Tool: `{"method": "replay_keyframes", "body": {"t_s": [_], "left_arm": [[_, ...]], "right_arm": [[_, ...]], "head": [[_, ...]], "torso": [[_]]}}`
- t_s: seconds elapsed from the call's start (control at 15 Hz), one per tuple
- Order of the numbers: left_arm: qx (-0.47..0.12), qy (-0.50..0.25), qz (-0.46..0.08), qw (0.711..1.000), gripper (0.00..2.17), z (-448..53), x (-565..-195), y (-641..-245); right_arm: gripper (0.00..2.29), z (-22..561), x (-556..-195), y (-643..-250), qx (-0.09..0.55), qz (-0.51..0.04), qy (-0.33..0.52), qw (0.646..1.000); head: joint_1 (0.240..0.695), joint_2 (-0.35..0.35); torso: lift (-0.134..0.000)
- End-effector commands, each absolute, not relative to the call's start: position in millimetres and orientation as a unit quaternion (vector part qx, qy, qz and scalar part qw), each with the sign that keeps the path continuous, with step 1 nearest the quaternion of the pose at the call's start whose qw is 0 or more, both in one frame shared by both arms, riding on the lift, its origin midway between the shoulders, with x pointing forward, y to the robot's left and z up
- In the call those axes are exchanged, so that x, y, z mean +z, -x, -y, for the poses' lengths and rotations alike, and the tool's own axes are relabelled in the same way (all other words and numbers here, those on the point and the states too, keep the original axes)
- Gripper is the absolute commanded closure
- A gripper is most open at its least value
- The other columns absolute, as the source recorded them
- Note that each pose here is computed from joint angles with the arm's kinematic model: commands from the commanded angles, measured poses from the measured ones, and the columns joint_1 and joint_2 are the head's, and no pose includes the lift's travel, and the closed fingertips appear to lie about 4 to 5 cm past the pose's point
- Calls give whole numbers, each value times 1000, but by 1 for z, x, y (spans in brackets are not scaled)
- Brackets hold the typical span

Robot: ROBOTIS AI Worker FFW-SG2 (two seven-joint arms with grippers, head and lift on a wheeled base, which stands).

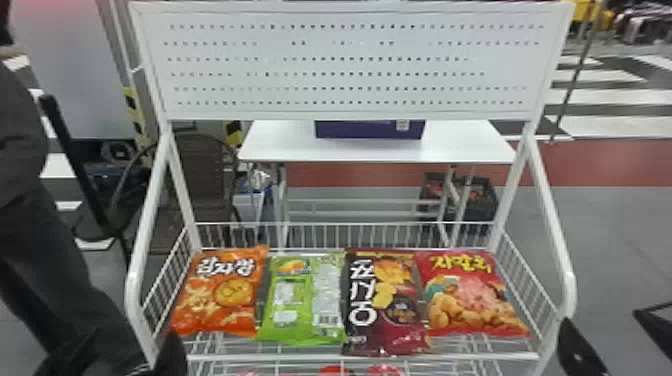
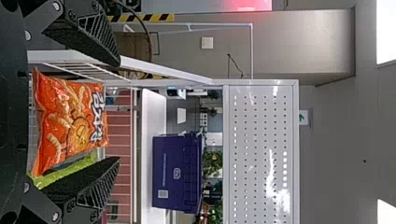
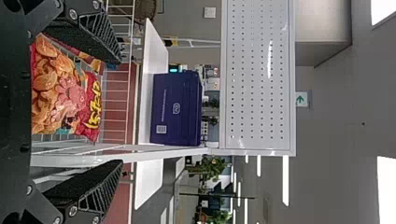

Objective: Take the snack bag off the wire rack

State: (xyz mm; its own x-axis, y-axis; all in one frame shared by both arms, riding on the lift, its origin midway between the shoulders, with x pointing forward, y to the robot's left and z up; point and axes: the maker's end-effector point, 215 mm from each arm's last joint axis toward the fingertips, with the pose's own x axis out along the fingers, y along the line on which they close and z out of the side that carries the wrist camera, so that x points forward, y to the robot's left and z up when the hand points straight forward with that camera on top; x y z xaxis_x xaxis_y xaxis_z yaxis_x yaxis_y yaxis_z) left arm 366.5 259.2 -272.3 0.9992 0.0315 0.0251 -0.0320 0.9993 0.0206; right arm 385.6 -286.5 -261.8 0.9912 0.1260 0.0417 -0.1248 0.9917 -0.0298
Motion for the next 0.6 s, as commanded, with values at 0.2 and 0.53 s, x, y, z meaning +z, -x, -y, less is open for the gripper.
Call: {"method": "replay_keyframes", "body": {"t_s": [0.2, 0.53], "left_arm": [[14, -10, 13, 1000, 188, -258, -272, -367], [14, -10, 14, 1000, 188, -258, -271, -367]], "right_arm": [[151, 286, -261, -386, 63, 23, 14, 998], [151, 286, -263, -387, 63, 21, 12, 998]], "head": [[499, 0], [499, 0]], "torso": [[0], [0]]}}
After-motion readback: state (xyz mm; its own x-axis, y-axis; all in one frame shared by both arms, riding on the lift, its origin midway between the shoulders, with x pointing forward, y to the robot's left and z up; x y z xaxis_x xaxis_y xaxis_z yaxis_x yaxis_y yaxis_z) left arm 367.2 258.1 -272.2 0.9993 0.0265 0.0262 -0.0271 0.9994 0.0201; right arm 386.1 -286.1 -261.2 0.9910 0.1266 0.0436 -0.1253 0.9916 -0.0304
